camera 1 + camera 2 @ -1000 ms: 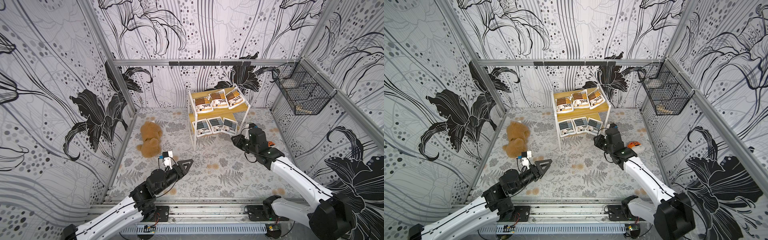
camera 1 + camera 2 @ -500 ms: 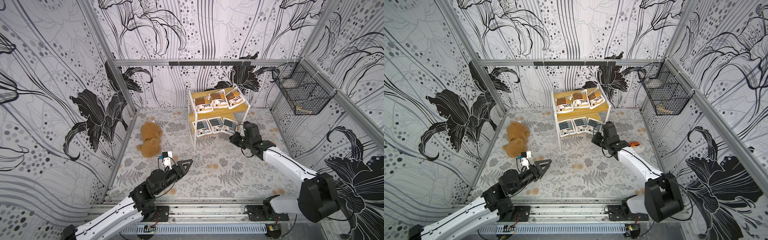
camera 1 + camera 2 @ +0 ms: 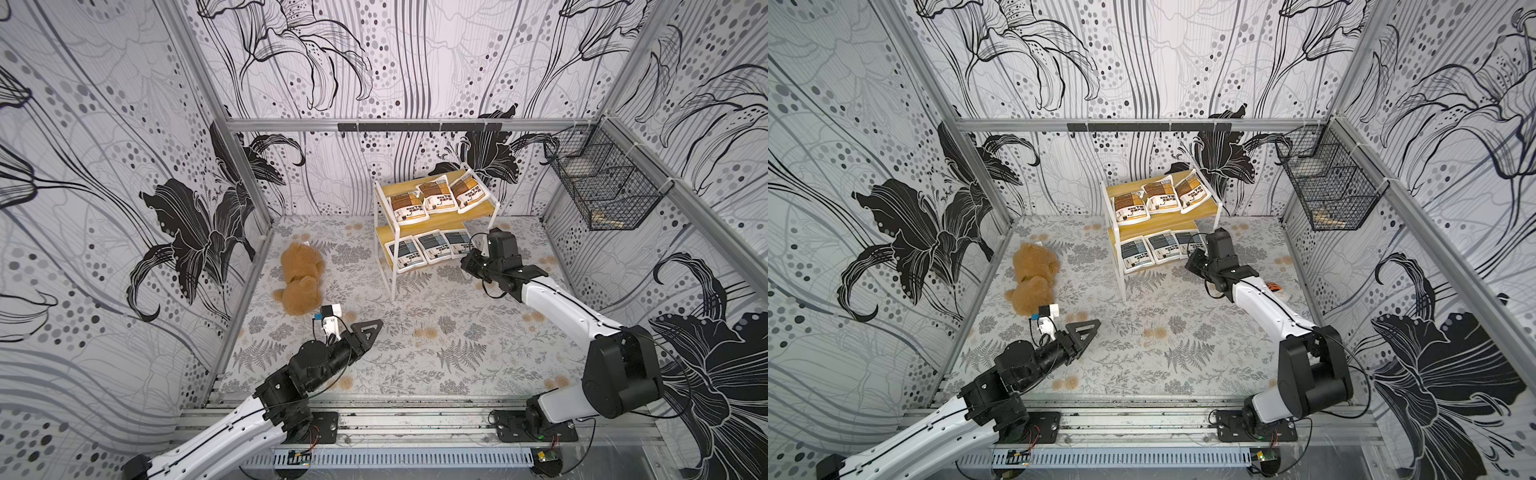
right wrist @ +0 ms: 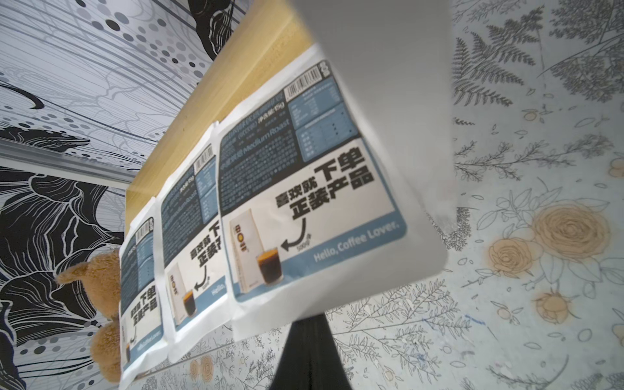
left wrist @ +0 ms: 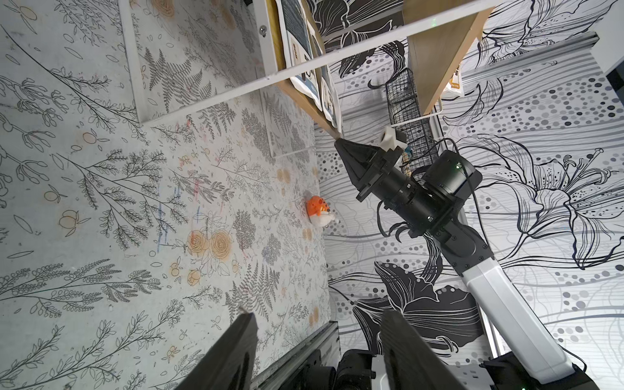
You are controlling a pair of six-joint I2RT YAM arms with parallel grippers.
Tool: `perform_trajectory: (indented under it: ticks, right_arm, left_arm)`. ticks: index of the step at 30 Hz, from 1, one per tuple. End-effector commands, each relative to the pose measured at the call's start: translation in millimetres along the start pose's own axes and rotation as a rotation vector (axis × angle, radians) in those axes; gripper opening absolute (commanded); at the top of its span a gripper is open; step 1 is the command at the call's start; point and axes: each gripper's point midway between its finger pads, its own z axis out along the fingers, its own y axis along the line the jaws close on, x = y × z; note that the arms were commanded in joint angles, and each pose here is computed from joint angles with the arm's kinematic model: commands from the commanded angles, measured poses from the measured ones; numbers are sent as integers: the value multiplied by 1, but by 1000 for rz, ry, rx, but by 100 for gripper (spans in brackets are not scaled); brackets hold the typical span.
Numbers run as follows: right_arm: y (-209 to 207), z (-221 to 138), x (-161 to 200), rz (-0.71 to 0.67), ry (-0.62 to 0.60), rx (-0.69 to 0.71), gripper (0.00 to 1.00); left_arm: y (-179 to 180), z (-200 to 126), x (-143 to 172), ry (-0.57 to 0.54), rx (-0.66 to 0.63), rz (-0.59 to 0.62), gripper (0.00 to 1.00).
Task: Place the bagged coffee beans on the shelf by color
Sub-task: Place the bagged coffee beans on the shelf, then adjust the shelf at the center of the board.
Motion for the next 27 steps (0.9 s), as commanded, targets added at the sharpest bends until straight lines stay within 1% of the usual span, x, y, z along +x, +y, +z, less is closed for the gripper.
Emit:
perform_trajectory:
  ticks: [1,2,7,9,12,16,20,27]
  right_arm:
    - [6,-5,-13,-18,-45,-16,3]
    - [3,-6,-8,-10,-38,-20,4]
    - [-9,-22,18,21,-6,-38,21]
    - [-16,-34,25,14,-8,-22,31]
    - [-30,-49,35,11,14,-7,40]
    - [-63,-59,27,69,38,-5,45]
    - [-90,-62,2,148,20,-20,47]
    - [-104,-48,-49,212,-7,-62,48]
  left_arm:
    - [-8,-4,-8,-31,12,6,63]
    - [-8,-5,-8,-32,14,5,63]
    - [-11,-6,-9,-34,18,16,63]
    - [-14,-6,-9,-30,18,23,63]
    - [-16,-6,-9,-23,15,33,63]
    - [-12,-5,-6,-8,1,45,64]
    - [-8,-3,-3,-4,7,27,64]
    - [-9,-5,-7,-18,2,33,64]
